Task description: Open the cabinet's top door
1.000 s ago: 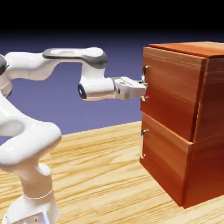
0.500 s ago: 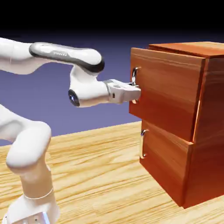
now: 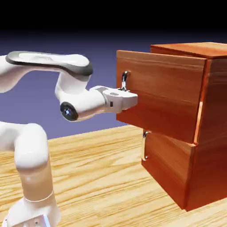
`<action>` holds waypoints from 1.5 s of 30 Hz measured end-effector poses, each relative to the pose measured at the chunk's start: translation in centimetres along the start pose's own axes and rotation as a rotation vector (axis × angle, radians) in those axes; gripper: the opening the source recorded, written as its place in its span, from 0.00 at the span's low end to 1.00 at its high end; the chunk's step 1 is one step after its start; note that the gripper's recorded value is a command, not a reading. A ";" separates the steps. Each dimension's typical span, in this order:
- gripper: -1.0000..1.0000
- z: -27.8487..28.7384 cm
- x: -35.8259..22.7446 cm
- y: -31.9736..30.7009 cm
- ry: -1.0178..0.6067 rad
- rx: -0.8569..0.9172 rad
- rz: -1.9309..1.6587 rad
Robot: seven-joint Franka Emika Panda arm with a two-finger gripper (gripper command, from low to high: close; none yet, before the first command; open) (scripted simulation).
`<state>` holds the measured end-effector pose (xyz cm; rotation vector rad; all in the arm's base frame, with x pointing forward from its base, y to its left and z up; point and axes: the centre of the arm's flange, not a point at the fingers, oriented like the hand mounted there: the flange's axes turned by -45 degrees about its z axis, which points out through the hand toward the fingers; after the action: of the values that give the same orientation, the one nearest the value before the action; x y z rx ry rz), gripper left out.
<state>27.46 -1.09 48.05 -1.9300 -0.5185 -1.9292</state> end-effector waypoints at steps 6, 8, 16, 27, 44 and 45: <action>0.00 -2.5 0.0 1.4 0.000 0.090 0.000; 0.00 -3.4 0.0 2.0 0.001 0.119 0.003; 0.00 -7.0 -0.1 4.8 0.002 0.263 0.003; 0.00 -12.7 -0.1 11.5 0.002 0.535 0.003; 0.00 -17.5 -0.1 24.2 0.003 0.960 0.002; 0.00 -17.5 -0.1 24.8 0.003 0.980 0.002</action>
<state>24.62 -31.37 48.02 -1.2601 -1.1757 -1.2602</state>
